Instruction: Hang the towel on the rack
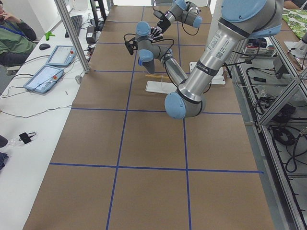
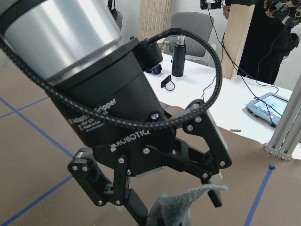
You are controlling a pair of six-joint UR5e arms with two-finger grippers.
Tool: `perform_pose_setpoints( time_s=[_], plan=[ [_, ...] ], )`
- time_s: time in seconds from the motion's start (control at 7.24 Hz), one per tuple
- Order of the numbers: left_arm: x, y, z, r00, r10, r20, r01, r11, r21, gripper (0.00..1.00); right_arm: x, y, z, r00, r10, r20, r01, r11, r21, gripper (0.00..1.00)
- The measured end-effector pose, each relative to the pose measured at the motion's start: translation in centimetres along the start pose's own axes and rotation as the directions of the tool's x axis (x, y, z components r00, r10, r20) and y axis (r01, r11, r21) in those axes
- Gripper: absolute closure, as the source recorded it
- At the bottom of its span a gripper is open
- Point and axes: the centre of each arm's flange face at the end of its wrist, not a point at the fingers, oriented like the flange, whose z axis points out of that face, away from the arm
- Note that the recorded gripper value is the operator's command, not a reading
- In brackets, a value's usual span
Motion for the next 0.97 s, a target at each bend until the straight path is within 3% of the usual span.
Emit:
perform_pose_setpoints(
  time_s=[0.28, 0.55, 0.97],
  plan=[
    [-0.08, 0.18, 0.10, 1.000, 0.008, 0.000, -0.008, 1.000, -0.002, 0.78, -0.03, -0.01, 0.03, 1.000, 0.000, 0.000, 0.000, 1.000, 0.000, 1.00],
    [-0.14, 0.42, 0.28, 1.000, 0.012, 0.002, -0.012, 1.000, -0.007, 0.72, 0.01, -0.08, 0.00, 1.000, 0.000, 0.000, 0.000, 1.000, 0.002, 1.00],
    [0.01, 0.61, 0.32, 1.000, 0.017, 0.000, -0.017, 1.000, -0.009, 0.77, 0.05, -0.09, 0.00, 1.000, -0.001, 0.000, 0.001, 1.000, 0.002, 1.00]
  ],
)
